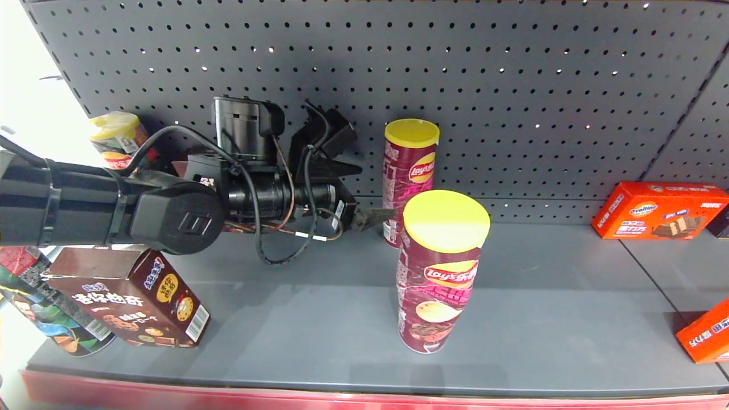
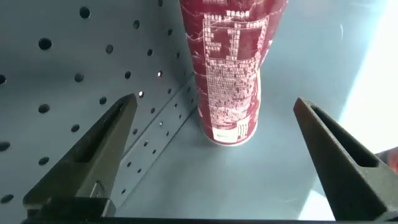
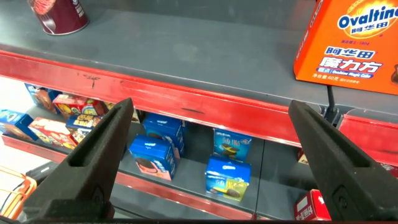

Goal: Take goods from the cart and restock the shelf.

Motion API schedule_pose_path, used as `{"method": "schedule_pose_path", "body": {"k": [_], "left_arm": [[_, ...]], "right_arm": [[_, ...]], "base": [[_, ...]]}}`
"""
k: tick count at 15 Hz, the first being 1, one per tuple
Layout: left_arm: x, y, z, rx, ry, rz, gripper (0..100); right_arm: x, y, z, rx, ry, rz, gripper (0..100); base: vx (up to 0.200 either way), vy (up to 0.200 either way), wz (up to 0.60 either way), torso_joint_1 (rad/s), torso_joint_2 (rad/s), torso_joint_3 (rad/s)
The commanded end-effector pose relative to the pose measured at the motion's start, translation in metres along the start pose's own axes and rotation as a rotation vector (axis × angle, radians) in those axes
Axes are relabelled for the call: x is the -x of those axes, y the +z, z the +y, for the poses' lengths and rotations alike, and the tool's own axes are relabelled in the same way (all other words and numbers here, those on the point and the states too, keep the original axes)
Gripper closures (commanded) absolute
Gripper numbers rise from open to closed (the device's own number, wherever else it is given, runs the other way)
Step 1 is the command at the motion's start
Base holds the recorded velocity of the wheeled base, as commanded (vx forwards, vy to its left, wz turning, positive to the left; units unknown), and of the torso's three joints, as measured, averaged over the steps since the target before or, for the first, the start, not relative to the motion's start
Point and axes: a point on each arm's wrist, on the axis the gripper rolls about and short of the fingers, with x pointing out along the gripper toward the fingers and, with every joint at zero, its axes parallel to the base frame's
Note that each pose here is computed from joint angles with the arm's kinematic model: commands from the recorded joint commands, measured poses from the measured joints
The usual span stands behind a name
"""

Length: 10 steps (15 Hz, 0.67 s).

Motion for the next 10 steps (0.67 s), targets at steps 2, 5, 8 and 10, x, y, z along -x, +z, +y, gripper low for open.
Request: {"method": "schedule_pose_path", "body": {"k": [2, 5, 8, 10], "left_arm": [[0.001, 0.002, -0.001, 0.0, 0.005, -0.001, 0], [-0.002, -0.001, 0.0, 0.01, 0.051, 0.021, 0], [-0.007, -0.001, 0.005, 0.021, 0.116, 0.038, 0], [-0.009, 0.0, 0.008, 0.047, 0.137, 0.035, 0]], "right_arm": [[0.0, 0.0, 0.0, 0.0, 0.001, 0.001, 0], [0.0, 0.0, 0.0, 0.0, -0.001, 0.001, 0], [0.0, 0.0, 0.0, 0.0, -0.001, 0.001, 0], [0.0, 0.0, 0.0, 0.0, -0.001, 0.001, 0]], "base": [[0.0, 0.0, 0.0, 0.0, 0.0, 0.0], [0.0, 0.0, 0.0, 0.0, 0.0, 0.0], [0.0, 0.0, 0.0, 0.0, 0.0, 0.0], [0.0, 0.0, 0.0, 0.0, 0.0, 0.0]]}}
